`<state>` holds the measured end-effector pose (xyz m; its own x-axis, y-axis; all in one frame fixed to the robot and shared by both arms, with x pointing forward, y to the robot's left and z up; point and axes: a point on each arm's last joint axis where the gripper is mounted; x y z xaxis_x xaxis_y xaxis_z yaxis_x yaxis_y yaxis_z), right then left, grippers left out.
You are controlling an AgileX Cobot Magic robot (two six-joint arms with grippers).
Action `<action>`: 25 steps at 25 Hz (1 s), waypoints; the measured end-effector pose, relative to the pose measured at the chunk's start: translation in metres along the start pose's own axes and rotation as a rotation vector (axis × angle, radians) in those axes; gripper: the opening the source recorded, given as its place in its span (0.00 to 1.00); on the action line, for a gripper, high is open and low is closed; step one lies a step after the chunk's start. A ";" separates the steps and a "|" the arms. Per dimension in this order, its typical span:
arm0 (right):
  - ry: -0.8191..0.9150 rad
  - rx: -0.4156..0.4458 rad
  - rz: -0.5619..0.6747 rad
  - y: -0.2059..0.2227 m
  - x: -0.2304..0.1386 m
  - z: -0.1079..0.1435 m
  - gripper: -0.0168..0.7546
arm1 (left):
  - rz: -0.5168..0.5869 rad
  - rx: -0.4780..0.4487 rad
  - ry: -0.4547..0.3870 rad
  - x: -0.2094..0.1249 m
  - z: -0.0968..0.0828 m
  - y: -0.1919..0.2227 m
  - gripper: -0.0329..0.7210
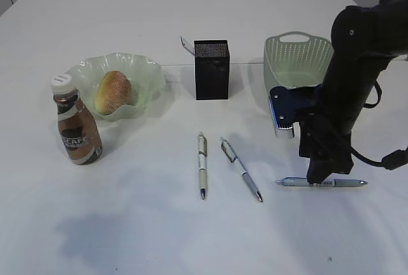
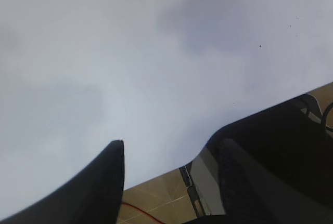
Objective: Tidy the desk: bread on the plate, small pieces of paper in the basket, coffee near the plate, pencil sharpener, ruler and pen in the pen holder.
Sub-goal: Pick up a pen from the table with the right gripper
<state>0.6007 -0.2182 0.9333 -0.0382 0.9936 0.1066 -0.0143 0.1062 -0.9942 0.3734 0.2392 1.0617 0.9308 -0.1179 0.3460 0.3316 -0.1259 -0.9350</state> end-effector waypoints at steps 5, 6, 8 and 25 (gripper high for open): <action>0.002 0.010 0.002 0.007 -0.001 -0.001 0.62 | 0.000 0.000 0.000 0.000 0.000 0.000 0.58; 0.002 0.012 0.003 0.008 -0.001 -0.002 0.62 | 0.000 0.000 0.000 0.000 0.000 0.000 0.58; 0.003 0.014 0.003 0.010 -0.001 -0.002 0.62 | 0.000 0.000 0.000 0.000 0.000 0.000 0.58; 0.007 0.013 -0.004 0.013 0.000 -0.003 0.62 | 0.001 -0.002 -0.001 0.000 0.000 0.000 0.58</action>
<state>0.6037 -0.2170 0.9200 -0.0311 0.9934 0.1102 -0.0274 0.1094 -0.9936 0.3733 0.2390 1.0617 0.9312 -0.1168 0.3452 0.3306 -0.1280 -0.9350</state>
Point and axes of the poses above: a point on each arm's last joint axis where the gripper is mounted, y pointing out along that axis toward the gripper, z along the wrist's bending axis when the last joint is at zero, x = y × z, and after that the axes turned 8 degrees about -y, right-handed
